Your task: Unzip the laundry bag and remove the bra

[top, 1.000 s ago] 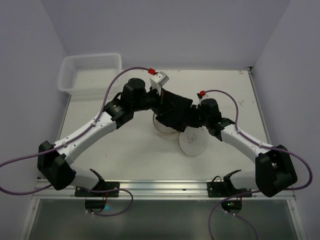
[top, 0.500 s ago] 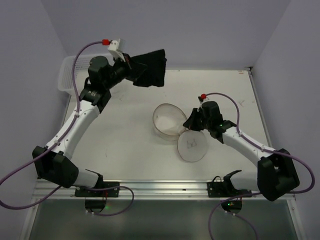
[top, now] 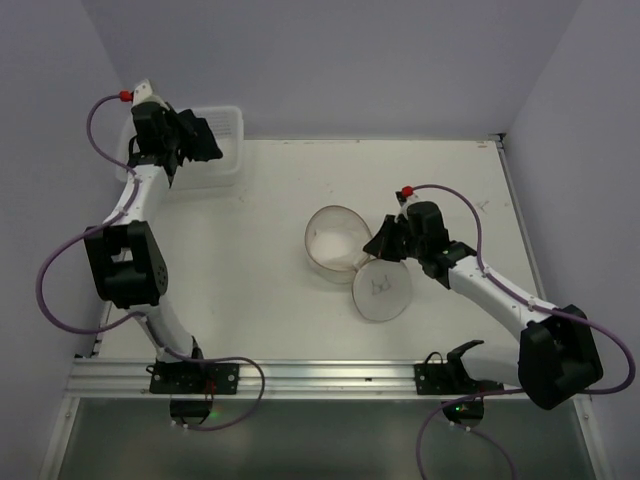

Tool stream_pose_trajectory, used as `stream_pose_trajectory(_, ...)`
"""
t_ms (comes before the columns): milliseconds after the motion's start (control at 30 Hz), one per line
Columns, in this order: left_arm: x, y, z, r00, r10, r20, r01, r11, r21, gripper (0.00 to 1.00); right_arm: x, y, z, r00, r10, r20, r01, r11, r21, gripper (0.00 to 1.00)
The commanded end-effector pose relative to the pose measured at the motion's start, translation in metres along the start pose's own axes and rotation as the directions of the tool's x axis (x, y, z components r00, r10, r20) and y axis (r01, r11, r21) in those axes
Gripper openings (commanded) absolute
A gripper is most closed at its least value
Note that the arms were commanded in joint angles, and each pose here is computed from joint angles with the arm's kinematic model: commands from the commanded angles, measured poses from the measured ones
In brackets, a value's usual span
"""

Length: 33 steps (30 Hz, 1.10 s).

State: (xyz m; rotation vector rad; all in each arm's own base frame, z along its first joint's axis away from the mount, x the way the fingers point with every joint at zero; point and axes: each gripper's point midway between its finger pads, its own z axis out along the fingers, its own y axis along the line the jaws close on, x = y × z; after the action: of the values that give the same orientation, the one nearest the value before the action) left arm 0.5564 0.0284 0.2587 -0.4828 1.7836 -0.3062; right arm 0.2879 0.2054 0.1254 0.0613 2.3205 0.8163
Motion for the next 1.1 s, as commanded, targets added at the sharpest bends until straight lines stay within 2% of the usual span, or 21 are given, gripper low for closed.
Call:
stream_pose_trajectory(0, -0.069, 0.022, 0.016, 0.981, -0.021, 0.195, 0.026, 0.999, -0.024, 0.00, -0.010, 0.024, -0.005, 1.000, -0.025, 0.013, 0.026, 0.995, -0.101, 0.00)
stream_pose_trajectory(200, -0.077, 0.069, 0.052, 0.964, -0.055, 0.261, 0.073, 0.995, -0.060, 0.00, -0.012, 0.025, -0.005, 0.999, -0.051, 0.007, 0.051, 0.994, -0.099, 0.00)
stream_pose_trajectory(233, -0.065, 0.085, 0.065, 0.969, -0.052, 0.241, 0.074, 0.994, -0.084, 0.00, -0.013, 0.025, -0.006, 0.999, -0.052, 0.010, 0.053, 0.994, -0.097, 0.00)
stream_pose_trajectory(300, -0.065, 0.096, 0.080, 0.972, -0.037, 0.231, 0.063, 0.993, -0.103, 0.01, -0.012, 0.026, -0.006, 0.998, -0.055, 0.004, 0.055, 0.993, -0.100, 0.00)
stream_pose_trajectory(367, -0.038, 0.122, 0.103, 0.983, -0.072, 0.166, 0.091, 0.990, -0.107, 0.14, -0.011, 0.028, -0.008, 0.998, -0.061, -0.001, 0.060, 0.992, -0.113, 0.00)
stream_pose_trajectory(400, -0.042, 0.128, 0.107, 0.981, -0.086, 0.172, 0.104, 0.990, -0.097, 0.35, -0.010, 0.028, -0.008, 0.998, -0.063, -0.005, 0.062, 0.991, -0.114, 0.00)
stream_pose_trajectory(467, -0.028, 0.134, 0.116, 0.982, -0.121, 0.144, 0.132, 0.989, -0.068, 0.52, -0.008, 0.026, -0.009, 0.997, -0.071, -0.010, 0.069, 0.992, -0.109, 0.00)
stream_pose_trajectory(500, -0.027, 0.133, 0.117, 0.982, -0.125, 0.140, 0.134, 0.989, -0.063, 0.68, -0.008, 0.026, -0.010, 0.997, -0.072, -0.011, 0.070, 0.992, -0.107, 0.00)
stream_pose_trajectory(600, -0.033, 0.124, 0.113, 0.986, -0.097, 0.134, 0.103, 0.994, -0.039, 0.88, -0.007, 0.024, -0.011, 0.996, -0.086, -0.012, 0.084, 0.992, -0.098, 0.00)
stream_pose_trajectory(667, -0.041, 0.120, 0.100, 0.989, -0.067, 0.135, 0.074, 0.996, -0.047, 0.97, -0.007, 0.024, -0.011, 0.996, -0.094, -0.011, 0.092, 0.991, -0.100, 0.00)
stream_pose_trajectory(700, -0.056, 0.112, 0.087, 0.986, -0.052, 0.157, 0.060, 0.997, -0.047, 0.99, -0.008, 0.024, -0.011, 0.995, -0.095, -0.010, 0.093, 0.991, -0.099, 0.00)
stream_pose_trajectory(800, -0.055, 0.102, 0.065, 0.992, -0.028, 0.124, 0.035, 0.998, -0.052, 1.00, -0.010, 0.024, -0.013, 0.995, -0.103, 0.001, 0.103, 0.990, -0.093, 0.00)
stream_pose_trajectory(833, -0.072, 0.088, 0.046, 0.989, -0.019, 0.146, 0.026, 0.999, -0.042, 1.00, -0.011, 0.024, -0.015, 0.994, -0.108, 0.005, 0.107, 0.990, -0.092, 0.00)
stream_pose_trajectory(867, -0.062, 0.088, 0.037, 0.995, -0.013, 0.102, 0.020, 0.998, -0.062, 1.00, -0.012, 0.023, -0.016, 0.994, -0.112, 0.012, 0.113, 0.990, -0.084, 0.00)
stream_pose_trajectory(900, -0.073, 0.069, 0.019, 0.994, 0.004, 0.112, 0.001, 0.999, -0.046, 1.00, -0.014, 0.024, -0.018, 0.993, -0.113, 0.021, 0.115, 0.990, -0.083, 0.00)
stream_pose_trajectory(933, -0.073, 0.067, 0.010, 0.994, 0.014, 0.108, -0.005, 0.996, -0.084, 1.00, -0.015, 0.023, -0.019, 0.993, -0.113, 0.026, 0.115, 0.990, -0.080, 0.00)
stream_pose_trajectory(967, -0.051, 0.070, -0.002, 0.999, 0.017, 0.027, -0.014, 0.991, -0.131, 1.00, -0.016, 0.022, -0.019, 0.992, -0.121, 0.030, 0.123, 0.990, -0.070, 0.00)
stream_pose_trajectory(1033, -0.048, 0.045, -0.028, 0.999, 0.048, 0.002, -0.048, 0.989, -0.142, 1.00, -0.018, 0.021, -0.021, 0.991, -0.124, 0.038, 0.127, 0.990, -0.059, 0.00)
stream_pose_trajectory(1067, -0.030, 0.042, -0.039, 0.996, 0.063, -0.062, -0.072, 0.984, -0.166, 1.00, -0.019, 0.021, -0.021, 0.991, -0.128, 0.042, 0.130, 0.990, -0.059, 0.00)
